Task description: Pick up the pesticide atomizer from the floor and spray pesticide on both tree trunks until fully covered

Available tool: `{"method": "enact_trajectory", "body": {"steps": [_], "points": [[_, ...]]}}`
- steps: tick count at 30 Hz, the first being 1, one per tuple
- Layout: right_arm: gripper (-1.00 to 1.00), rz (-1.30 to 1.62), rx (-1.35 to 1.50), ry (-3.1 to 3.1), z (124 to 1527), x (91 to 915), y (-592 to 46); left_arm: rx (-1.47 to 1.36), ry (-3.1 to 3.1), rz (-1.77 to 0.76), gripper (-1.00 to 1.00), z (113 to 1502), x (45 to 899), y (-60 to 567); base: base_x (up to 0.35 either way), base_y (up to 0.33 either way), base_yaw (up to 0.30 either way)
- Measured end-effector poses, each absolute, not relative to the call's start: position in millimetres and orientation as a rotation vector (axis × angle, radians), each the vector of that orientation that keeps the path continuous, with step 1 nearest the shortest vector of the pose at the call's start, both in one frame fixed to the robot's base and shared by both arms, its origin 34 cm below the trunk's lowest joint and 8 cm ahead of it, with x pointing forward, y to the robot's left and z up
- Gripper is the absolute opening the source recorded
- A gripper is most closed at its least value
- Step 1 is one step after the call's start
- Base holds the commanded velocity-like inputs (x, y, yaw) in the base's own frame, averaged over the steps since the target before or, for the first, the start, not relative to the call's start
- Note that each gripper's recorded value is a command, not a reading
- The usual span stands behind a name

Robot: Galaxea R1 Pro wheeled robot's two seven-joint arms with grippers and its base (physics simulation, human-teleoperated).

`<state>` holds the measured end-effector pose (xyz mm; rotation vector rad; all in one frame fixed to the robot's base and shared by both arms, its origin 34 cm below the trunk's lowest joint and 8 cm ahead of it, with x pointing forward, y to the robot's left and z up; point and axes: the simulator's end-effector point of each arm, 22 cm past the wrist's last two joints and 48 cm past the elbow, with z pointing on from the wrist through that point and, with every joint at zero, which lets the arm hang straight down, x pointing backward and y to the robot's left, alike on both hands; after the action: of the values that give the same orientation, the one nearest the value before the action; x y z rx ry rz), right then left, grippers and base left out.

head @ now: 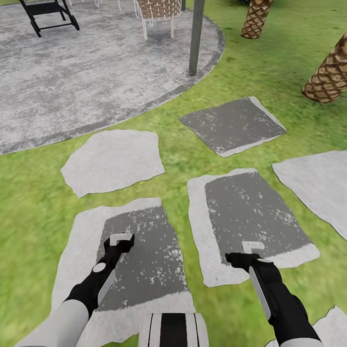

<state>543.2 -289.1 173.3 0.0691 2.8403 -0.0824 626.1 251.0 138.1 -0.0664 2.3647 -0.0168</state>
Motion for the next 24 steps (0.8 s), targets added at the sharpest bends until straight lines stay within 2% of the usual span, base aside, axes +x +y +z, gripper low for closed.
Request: {"method": "enact_trajectory", "body": {"steps": [18,24], "points": [[1.0,-0.082,0.069,2.84,173.4,543.4,-289.0,-0.066,2.366,-0.017,1.0,137.8,625.7,250.9,0.001,0.0,0.0],[1.0,-0.083,0.069,2.84,173.3,543.2,-289.4,-0.067,2.364,-0.017,1.0,138.1,626.1,251.0,-0.141,0.0,0.0]]}}
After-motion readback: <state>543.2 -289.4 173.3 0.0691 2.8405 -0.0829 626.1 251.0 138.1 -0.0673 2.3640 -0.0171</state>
